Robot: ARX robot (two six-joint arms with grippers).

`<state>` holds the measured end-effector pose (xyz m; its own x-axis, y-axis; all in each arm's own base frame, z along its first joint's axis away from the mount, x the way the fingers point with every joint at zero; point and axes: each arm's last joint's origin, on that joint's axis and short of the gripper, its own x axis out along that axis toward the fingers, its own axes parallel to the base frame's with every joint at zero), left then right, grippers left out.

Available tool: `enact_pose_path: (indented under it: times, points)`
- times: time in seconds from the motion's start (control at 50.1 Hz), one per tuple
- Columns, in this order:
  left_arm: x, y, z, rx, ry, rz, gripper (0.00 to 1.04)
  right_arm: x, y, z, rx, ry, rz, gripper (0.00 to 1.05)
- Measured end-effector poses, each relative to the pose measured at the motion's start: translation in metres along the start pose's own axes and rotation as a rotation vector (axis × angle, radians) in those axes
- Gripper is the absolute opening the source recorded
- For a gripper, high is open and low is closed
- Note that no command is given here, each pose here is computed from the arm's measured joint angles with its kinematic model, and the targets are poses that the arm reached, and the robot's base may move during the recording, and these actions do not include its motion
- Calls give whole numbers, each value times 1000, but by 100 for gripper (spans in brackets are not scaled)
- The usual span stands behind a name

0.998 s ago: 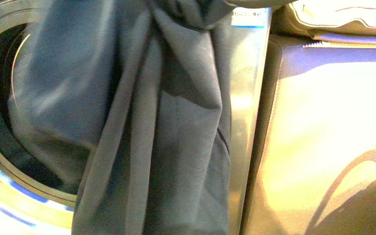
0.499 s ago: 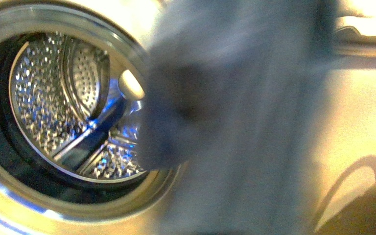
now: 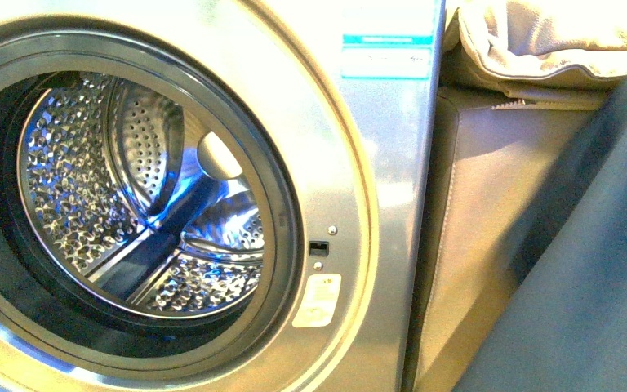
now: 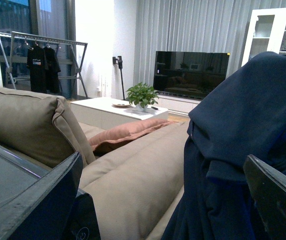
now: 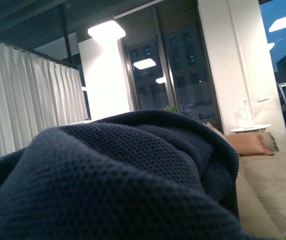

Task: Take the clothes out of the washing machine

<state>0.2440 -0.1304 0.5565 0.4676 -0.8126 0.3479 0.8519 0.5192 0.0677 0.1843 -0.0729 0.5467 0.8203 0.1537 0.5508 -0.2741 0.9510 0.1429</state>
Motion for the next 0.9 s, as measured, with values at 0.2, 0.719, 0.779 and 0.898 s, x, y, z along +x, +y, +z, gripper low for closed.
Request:
enact_pose_path:
  times: [0.2, 0.719, 0.779, 0.898]
  points:
    - [0, 0, 0, 0, 0, 0, 98, -18, -24, 25, -101, 10, -88, 7]
    - [0, 0, 0, 0, 0, 0, 98, -106, -132, -154, 52, 629, -412, 7]
    - [0, 0, 0, 0, 0, 0, 98, -120, -139, -184, 76, 703, -439, 7]
    - [0, 0, 0, 0, -1, 0, 98, -155, -144, -253, 124, 875, -478, 7]
